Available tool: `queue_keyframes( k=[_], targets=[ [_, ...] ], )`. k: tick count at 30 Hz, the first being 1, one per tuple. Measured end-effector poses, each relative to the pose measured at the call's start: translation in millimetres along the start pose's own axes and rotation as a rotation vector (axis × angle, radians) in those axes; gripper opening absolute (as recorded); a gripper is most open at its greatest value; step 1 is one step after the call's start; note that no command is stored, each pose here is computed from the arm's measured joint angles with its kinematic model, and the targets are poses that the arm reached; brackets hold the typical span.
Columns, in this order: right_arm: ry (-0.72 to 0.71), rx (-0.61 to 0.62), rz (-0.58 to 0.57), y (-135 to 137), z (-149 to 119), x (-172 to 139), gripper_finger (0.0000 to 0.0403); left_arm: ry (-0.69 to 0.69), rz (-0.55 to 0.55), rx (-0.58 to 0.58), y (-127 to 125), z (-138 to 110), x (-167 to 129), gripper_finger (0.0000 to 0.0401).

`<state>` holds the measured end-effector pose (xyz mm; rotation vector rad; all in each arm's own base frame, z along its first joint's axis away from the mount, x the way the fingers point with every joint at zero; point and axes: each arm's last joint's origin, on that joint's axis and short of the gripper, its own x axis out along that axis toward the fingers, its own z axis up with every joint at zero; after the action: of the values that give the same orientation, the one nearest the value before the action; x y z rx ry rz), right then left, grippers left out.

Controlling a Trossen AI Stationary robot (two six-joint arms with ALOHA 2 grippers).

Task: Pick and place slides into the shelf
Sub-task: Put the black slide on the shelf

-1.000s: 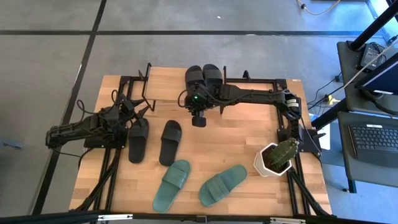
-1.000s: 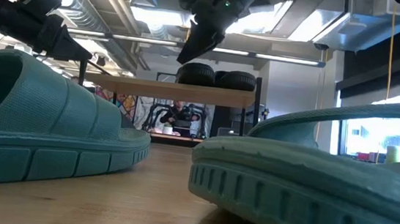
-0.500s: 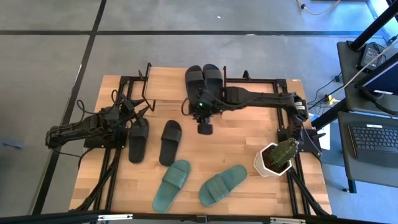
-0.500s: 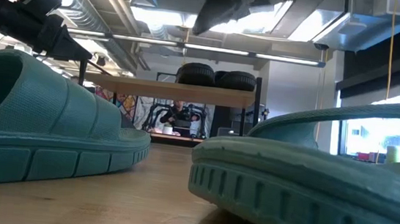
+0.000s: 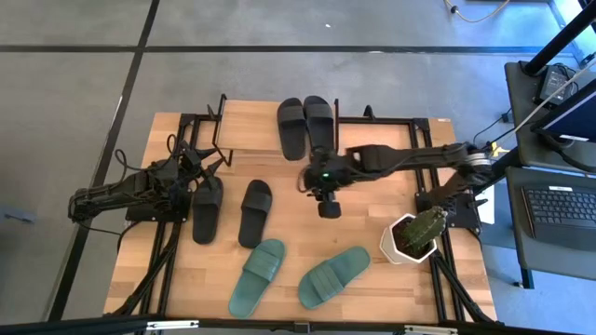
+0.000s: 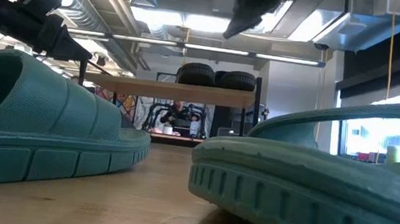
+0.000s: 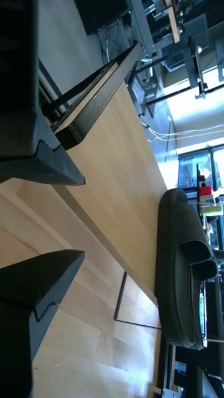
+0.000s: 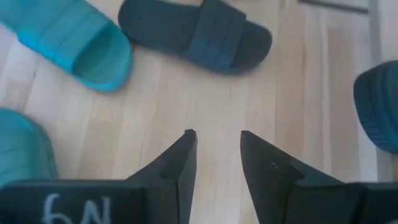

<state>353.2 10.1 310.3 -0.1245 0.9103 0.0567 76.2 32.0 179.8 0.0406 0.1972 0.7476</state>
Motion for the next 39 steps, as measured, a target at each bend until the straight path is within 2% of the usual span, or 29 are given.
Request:
queue_keyframes(
  k=[7,13,18,24,30,34,39],
  targets=[
    [-0.253,0.003,-0.028,5.2,-50.0,-12.1,0.0126,-0.001,0.001,-0.001,0.0,0.1,0.0,0.0172],
    [-0.338,-0.007,-0.044,9.7,-101.6,-7.9,0.0126,-0.004,0.0,-0.012,0.0,0.5,0.0,0.0172],
    [-0.398,0.003,-0.077,7.7,-143.7,0.5,0.0126,-0.025,-0.032,-0.102,-0.9,2.8,0.0,0.0172],
    [-0.48,0.089,-0.11,2.1,-176.4,5.2,0.0126,-0.026,-0.043,-0.104,-1.2,2.9,0.0,0.0172],
    [-0.468,0.121,-0.101,5.0,-198.1,8.2,0.0126,-0.066,-0.231,-0.096,-6.4,7.4,-1.0,0.0172],
    [-0.536,0.14,-0.103,7.7,-213.4,4.4,0.0126,-0.128,-0.413,-0.066,-11.2,13.2,-3.3,0.0172],
    [-0.597,0.204,-0.089,13.2,-243.6,-1.1,0.0126,-0.212,-0.536,-0.061,-15.9,20.5,-7.4,0.0172]
  ],
)
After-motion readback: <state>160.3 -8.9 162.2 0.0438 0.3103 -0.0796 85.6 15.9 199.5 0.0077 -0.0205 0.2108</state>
